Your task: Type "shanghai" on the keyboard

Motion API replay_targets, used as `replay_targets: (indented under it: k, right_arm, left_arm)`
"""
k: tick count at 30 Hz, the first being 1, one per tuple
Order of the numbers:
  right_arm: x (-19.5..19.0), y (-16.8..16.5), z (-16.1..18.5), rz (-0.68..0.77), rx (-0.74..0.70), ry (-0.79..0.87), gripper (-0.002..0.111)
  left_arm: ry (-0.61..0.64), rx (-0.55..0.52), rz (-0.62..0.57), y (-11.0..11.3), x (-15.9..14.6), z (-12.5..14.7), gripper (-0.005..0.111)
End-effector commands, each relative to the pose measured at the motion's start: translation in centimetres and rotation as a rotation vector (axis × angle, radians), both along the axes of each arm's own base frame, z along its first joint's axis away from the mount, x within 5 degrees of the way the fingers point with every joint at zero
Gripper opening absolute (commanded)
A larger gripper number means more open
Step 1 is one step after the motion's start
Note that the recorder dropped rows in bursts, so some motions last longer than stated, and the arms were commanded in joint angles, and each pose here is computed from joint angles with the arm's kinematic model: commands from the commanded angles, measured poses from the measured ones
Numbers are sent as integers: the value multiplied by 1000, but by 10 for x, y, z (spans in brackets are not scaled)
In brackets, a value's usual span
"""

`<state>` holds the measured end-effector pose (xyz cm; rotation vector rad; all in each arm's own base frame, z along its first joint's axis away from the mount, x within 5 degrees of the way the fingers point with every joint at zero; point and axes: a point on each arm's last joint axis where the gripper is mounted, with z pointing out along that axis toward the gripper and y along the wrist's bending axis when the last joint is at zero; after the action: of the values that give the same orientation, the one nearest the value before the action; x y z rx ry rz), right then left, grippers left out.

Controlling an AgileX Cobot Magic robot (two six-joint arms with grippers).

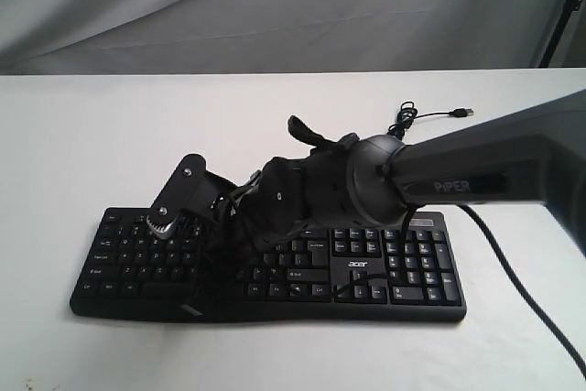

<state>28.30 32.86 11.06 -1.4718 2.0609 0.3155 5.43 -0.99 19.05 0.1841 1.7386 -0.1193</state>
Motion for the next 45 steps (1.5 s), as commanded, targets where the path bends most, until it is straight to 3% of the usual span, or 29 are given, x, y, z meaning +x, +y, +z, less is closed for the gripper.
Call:
replay_targets:
  k: [1,11,22,28,36,45]
  right_arm:
    - [-2,-3,-5,9,-16,0,0]
    - [-1,-3,-4,12,-15,-6,0]
    - [-6,0,28,35,32,-53,0]
    - [-13,18,36,61,71,-95,0]
    - [-5,66,29,132,101,-35,0]
    - [4,81,13,124,119,-34,0]
  left_arm:
    - [-4,-3,-4,0,0,-1,0]
    - [-4,-3,-4,0,0,-1,0]
    - [-4,-3,-4,0,0,-1,0]
    - [-4,-3,-4,0,0,-1,0]
    - [-4,-3,-4,0,0,-1,0]
    - [-4,-3,-4,0,0,-1,0]
